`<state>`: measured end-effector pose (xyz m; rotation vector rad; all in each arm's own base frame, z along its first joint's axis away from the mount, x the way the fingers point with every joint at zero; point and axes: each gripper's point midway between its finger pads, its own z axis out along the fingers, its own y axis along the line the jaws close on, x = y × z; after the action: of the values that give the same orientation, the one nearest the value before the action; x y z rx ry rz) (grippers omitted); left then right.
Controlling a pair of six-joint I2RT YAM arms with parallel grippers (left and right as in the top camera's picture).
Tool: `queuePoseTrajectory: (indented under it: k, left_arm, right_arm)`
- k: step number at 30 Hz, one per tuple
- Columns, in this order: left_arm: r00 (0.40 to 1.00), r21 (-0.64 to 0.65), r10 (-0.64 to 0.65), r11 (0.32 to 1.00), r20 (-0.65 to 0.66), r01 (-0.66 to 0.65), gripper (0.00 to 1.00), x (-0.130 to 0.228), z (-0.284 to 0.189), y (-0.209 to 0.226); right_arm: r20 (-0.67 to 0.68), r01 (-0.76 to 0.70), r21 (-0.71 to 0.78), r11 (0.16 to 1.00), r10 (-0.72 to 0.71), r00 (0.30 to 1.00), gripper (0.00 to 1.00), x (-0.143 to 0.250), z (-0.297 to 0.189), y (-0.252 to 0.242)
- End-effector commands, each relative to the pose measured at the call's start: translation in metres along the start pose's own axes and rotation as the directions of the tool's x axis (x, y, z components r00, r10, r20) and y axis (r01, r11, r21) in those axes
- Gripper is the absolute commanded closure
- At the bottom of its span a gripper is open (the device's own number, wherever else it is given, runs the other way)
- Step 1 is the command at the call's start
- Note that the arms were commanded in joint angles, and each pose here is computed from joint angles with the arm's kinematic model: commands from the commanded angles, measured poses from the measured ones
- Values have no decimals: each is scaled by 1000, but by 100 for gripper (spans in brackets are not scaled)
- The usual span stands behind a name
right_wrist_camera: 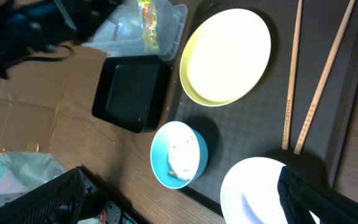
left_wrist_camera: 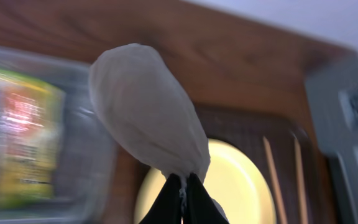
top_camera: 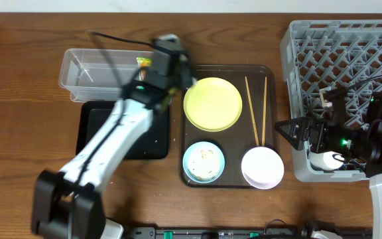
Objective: Sort waste into correct bins and load items into the dishwasher rack
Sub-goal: 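Carry the tissue left and drop it into the clear plastic bin, then grasp the rim of the blue rice bowl with the left gripper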
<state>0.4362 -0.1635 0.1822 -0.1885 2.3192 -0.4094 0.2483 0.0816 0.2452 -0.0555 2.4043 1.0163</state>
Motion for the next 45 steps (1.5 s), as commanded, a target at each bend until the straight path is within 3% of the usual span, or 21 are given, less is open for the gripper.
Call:
queuePoseTrajectory:
  k: [1, 4, 5, 7, 9, 12, 19, 23, 28, 32, 37, 45]
  left_arm:
    - [999, -140, 42, 989, -3, -42, 94, -8, 9, 51]
    - [999, -191, 35, 981, -8, -36, 93, -12, 18, 78]
    - [1000, -207, 20, 978, -5, -20, 88, -14, 22, 89]
    - [1000, -215, 1, 977, -10, -3, 63, -14, 26, 100]
    - [999, -175, 10, 984, -31, -15, 48, -13, 26, 97]
    - [999, -94, 28, 995, -45, -32, 36, -14, 14, 79]
    - [988, 59, 79, 996, -130, -72, 35, 11, -62, 26]
    - [962, 99, 147, 987, -228, -127, 40, 50, -105, 3]
    - [887, 142, 247, 968, -390, -207, 48, 111, -136, -17]
    - [838, 137, 227, 974, -496, -182, 52, 158, -137, -30]
    - [812, 100, 229, 973, -537, -209, 57, 204, -117, -43]
    - [728, 169, 395, 915, -560, -366, 62, 278, -76, -81]
  right_arm:
    - [7, 36, -9, 999, -36, 999, 4, -3, -2, 6]
    - [6, 35, -9, 999, -35, 999, 4, -3, -2, 6]
    - [6, 35, -8, 999, -35, 999, 4, -3, -2, 6]
    - [6, 35, -8, 999, -35, 999, 3, -3, -2, 6]
    - [6, 35, -8, 999, -35, 999, 4, -3, -2, 6]
    - [7, 37, -7, 999, -37, 999, 4, -3, -2, 5]
    - [10, 43, 88, 995, -44, 999, 3, -5, -3, -11]
    - [19, 47, 136, 990, -50, 999, 3, -8, -4, -19]
    - [51, -36, 209, 977, 26, 998, 1, -13, -6, -32]
    - [74, -106, 254, 961, 90, 993, 1, -14, -8, -41]
    - [78, -122, 262, 957, 105, 991, 1, -13, -9, -42]
    - [79, -123, 262, 957, 106, 991, 1, -14, -8, -42]
